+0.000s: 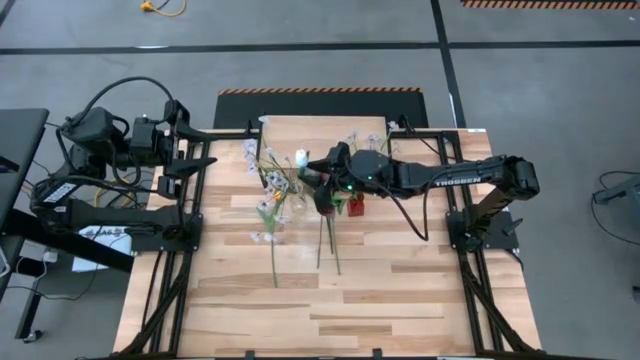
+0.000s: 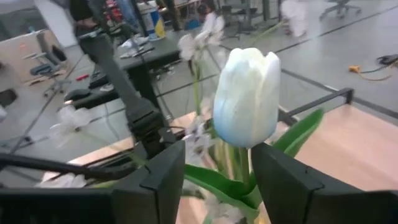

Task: Pick and place flowers into a vace then onto a shelf
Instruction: Put the blue flower into the transparent vase, then put the yellow flower into the transparent vase

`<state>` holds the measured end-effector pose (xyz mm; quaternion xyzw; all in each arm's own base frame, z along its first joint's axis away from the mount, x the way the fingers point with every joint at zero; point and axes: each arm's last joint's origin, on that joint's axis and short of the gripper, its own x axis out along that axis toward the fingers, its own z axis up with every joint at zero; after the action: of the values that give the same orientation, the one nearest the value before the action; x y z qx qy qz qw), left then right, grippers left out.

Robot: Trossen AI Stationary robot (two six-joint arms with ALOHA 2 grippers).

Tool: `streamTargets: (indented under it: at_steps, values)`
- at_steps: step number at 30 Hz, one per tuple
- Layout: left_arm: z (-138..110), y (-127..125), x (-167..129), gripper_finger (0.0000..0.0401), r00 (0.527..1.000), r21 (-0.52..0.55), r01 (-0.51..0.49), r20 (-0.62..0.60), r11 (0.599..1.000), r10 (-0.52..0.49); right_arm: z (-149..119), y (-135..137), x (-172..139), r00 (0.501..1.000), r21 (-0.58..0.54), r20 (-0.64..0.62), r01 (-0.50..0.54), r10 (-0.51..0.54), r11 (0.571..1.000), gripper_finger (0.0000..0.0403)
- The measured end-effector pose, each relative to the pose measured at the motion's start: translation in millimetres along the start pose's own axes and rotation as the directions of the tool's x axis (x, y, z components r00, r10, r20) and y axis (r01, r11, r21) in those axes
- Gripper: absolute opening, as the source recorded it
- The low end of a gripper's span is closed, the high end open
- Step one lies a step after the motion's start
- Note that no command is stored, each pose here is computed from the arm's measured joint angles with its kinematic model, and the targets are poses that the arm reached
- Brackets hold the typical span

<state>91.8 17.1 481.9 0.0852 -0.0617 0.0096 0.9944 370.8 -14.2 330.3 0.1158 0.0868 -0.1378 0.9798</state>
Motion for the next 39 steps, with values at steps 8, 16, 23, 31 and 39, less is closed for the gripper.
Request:
streamTargets:
  at_steps: [8,16,23,31,39]
  values:
    - [0.0,0.0,0.0,0.0192,1.0,-0.001,0.001,0.0,1.0,-0.001,-5.1,-0.5,-0.2,0.998,-0.015,-0.057,-0.013,0.012,1.0,0.018]
    - [-0.6,-0.1,0.1,0.0192,1.0,-0.002,0.001,-0.005,1.0,-0.001,0.9,-0.4,-3.8,0.989,-0.089,-0.15,0.005,-0.018,0.996,0.0172]
    - [-1.6,-0.2,0.1,0.0192,1.0,-0.006,0.002,-0.016,1.0,-0.002,9.4,1.0,-9.2,0.981,-0.148,-0.191,0.003,-0.031,0.989,0.0166]
    - [-7.4,-3.1,-8.6,0.0192,0.997,-0.022,0.007,-0.082,1.0,-0.008,44.1,23.6,-27.5,0.991,-0.294,-0.13,-0.062,0.024,0.954,0.0165]
    - [-22.8,-10.8,-28.9,0.0192,0.968,-0.126,0.018,-0.247,0.992,-0.049,83.8,44.4,-71.9,0.999,-0.413,-0.037,-0.034,0.02,0.91,0.0145]
